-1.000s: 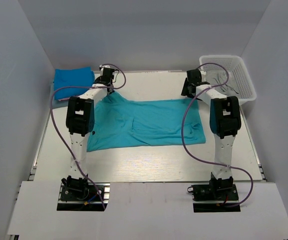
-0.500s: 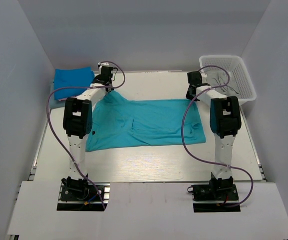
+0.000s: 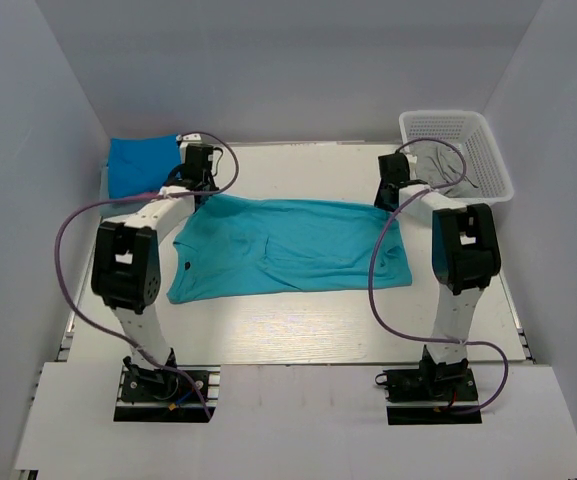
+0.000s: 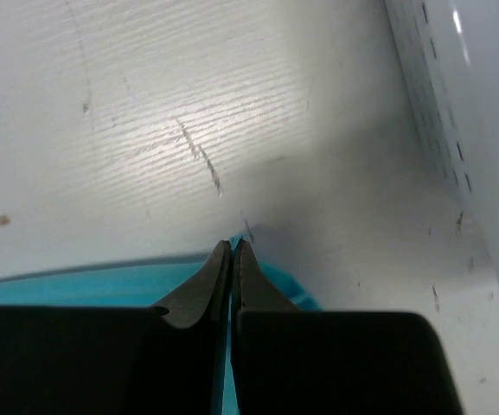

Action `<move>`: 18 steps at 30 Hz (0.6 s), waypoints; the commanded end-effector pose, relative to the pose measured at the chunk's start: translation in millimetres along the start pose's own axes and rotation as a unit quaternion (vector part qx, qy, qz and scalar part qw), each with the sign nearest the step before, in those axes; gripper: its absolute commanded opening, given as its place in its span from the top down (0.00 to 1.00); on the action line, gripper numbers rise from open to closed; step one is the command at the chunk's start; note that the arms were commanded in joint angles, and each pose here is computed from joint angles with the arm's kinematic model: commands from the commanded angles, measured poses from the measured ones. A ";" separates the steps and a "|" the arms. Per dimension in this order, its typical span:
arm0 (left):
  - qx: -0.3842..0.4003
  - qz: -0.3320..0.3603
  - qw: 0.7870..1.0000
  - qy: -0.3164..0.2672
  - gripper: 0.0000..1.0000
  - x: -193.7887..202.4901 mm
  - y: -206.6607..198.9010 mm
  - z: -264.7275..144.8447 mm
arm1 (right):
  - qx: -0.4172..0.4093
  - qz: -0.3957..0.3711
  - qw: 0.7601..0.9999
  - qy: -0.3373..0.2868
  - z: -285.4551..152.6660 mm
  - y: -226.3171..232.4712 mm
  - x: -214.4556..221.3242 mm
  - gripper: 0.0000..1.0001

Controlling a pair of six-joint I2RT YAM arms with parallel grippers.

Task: Fold and stack the t-shirts
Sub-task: Fold the other side of the tshirt into a rectangle

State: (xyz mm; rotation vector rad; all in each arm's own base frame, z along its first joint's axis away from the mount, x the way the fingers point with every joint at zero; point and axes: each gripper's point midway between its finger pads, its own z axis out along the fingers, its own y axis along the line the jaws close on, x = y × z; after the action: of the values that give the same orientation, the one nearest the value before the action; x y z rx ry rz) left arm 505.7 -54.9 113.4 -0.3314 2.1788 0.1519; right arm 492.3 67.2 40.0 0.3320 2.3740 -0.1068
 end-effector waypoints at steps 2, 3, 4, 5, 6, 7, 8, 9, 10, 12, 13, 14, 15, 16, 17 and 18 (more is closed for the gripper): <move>0.034 -0.078 0.996 -0.041 1.00 -18.5 -0.5 -48.8 | -0.024 0.005 0.998 -0.062 -31.8 8.4 -30.3 1.00; 0.041 -0.085 0.995 -0.038 1.00 -15.5 -0.6 -53.6 | -0.022 0.003 0.998 -0.061 -37.4 5.9 -29.1 1.00; 0.045 -0.091 0.994 -0.036 1.00 -10.1 3.0 -62.3 | -0.017 0.003 0.998 -0.066 -39.8 3.1 -31.0 1.00; 0.049 -0.096 0.994 -0.033 1.00 -5.8 4.1 -66.2 | -0.017 0.001 0.998 -0.064 -42.0 3.3 -29.3 1.00; 0.048 -0.101 0.993 -0.030 1.00 -1.2 6.3 -68.5 | -0.016 0.000 0.998 -0.067 -46.3 1.0 -29.5 1.00; 0.044 -0.097 0.994 -0.021 1.00 10.8 11.1 -69.7 | -0.020 0.001 0.998 -0.068 -50.4 1.3 -28.0 1.00; 0.044 -0.110 0.993 -0.019 1.00 13.9 12.2 -72.1 | -0.019 0.000 0.998 -0.063 -50.5 -0.4 -23.2 1.00; 0.040 -0.106 0.993 -0.011 1.00 24.2 16.3 -73.1 | -0.023 0.005 0.997 -0.071 -56.8 -0.5 -27.4 1.00; 0.041 -0.115 0.993 -0.012 1.00 24.6 18.7 -79.3 | -0.021 0.005 0.997 -0.068 -57.2 -3.1 -23.4 1.00; 0.035 -0.123 0.992 0.001 1.00 40.4 25.1 -83.5 | -0.014 0.013 0.997 -0.074 -63.1 -9.2 -24.0 1.00; 0.032 -0.126 0.991 0.008 1.00 47.2 28.3 -86.1 | -0.011 0.011 0.997 -0.070 -63.5 -11.0 -18.9 1.00; 0.035 -0.142 0.989 0.002 1.00 45.7 30.1 -93.3 | -0.008 0.012 0.997 -0.069 -63.8 -14.1 -18.3 1.00; 0.027 -0.141 0.989 0.017 1.00 63.5 36.7 -95.0 | -0.008 0.016 0.997 -0.074 -68.0 -14.9 -21.1 1.00; 0.022 -0.155 0.987 0.026 1.00 80.2 45.6 -104.2 | -0.008 0.020 0.997 -0.076 -70.8 -16.6 -20.1 1.00; 0.022 -0.155 0.987 0.026 1.00 80.3 45.7 -104.3 | -0.007 0.020 0.997 -0.076 -70.8 -16.9 -20.2 1.00; 0.015 -0.157 0.987 0.029 1.00 86.3 50.7 -107.4 | -0.005 0.017 0.997 -0.074 -70.7 -18.5 -18.9 1.00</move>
State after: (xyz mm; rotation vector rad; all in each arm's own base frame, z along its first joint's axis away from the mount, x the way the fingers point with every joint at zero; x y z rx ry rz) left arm 377.5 -48.2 96.5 -0.5911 2.1904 -0.0271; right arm 450.3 64.5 82.1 0.3062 2.2967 -0.0926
